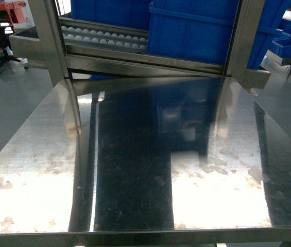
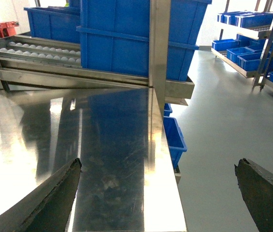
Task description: Pick capacitor and pack into box
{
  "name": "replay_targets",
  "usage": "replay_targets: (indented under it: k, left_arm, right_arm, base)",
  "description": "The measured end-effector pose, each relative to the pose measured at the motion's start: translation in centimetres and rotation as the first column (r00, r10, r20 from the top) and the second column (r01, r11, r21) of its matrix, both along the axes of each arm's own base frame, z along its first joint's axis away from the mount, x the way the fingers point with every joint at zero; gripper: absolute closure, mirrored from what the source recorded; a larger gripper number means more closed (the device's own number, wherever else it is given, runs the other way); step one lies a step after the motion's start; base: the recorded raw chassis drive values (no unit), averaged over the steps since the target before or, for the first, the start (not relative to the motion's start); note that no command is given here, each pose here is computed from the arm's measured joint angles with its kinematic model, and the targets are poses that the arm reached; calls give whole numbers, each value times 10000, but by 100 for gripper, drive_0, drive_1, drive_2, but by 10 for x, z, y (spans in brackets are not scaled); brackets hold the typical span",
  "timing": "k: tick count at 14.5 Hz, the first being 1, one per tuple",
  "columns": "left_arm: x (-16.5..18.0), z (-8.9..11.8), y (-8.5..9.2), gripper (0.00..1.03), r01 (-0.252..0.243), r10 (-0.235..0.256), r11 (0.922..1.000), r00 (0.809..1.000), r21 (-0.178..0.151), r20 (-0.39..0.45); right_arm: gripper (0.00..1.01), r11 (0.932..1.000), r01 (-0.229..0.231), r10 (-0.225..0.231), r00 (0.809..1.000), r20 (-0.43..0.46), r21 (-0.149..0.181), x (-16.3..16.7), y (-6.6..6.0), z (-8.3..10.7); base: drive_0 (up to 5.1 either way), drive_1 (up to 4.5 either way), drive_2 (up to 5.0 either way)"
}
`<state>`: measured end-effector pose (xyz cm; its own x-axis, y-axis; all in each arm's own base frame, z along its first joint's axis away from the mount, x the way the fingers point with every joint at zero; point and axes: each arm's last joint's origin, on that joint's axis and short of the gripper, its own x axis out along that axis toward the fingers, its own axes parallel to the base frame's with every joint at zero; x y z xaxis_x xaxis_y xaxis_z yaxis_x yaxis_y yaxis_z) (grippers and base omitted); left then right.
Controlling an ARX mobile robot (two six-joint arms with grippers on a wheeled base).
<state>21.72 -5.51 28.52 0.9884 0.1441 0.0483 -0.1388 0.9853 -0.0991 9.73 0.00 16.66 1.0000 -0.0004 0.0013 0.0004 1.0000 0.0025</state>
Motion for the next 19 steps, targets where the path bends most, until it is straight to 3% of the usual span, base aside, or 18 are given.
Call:
replay_targets:
  k: [2, 5, 6, 7, 8, 11, 15, 16, 19]
  left_arm:
    - [-22, 16, 5, 60, -46, 48, 10000, 9966, -24, 822]
    - [-16, 7, 3, 60, -43, 37, 9998, 9995, 200, 306]
    - [-21, 4, 9, 60, 701, -679, 9956, 9970, 618, -376]
    - [-31, -7, 16, 60, 1221, -1194, 9900, 9920, 707, -409]
    - [-39, -21, 22, 60, 1358, -1329, 9881, 9902, 725, -432]
    - [-56, -58, 35, 60, 1422, -1367, 9871, 9878, 739, -752]
    - [-76, -84, 50, 60, 1591, -1541, 9845, 9856, 733, -695]
    - [-80, -89, 56, 60, 1261, -1214, 9893, 9904, 733, -660]
    - [-89, -100, 55, 60, 1472, -1425, 9864, 9876, 735, -664]
  right_arm:
    - [3, 10000, 0, 0, 10000, 4, 0, 0, 0, 0]
    - [3, 10000, 0, 0, 10000, -4, 0, 0, 0, 0]
    - [3, 10000, 0, 0, 10000, 0, 0, 0, 0, 0]
    - [3, 10000, 4, -4, 10000, -8, 0, 0, 0, 0]
    - [3, 10000, 0, 0, 10000, -4, 0, 0, 0, 0]
    - [3, 10000, 4, -4, 10000, 0, 0, 0, 0, 0]
    - [3, 10000, 4, -4, 10000, -4, 0, 0, 0, 0]
    - [3, 10000, 8, -8, 10000, 0, 0, 0, 0, 0]
    - [3, 10000, 4, -4, 10000, -4, 0, 0, 0, 0]
  base:
    - [0, 0, 0]
    - [0, 0, 0]
    - [0, 0, 0]
    - [0, 0, 0]
    - [0, 0, 0]
    - [0, 0, 0]
    - [0, 0, 0]
    - [0, 0, 0]
    - [0, 0, 0]
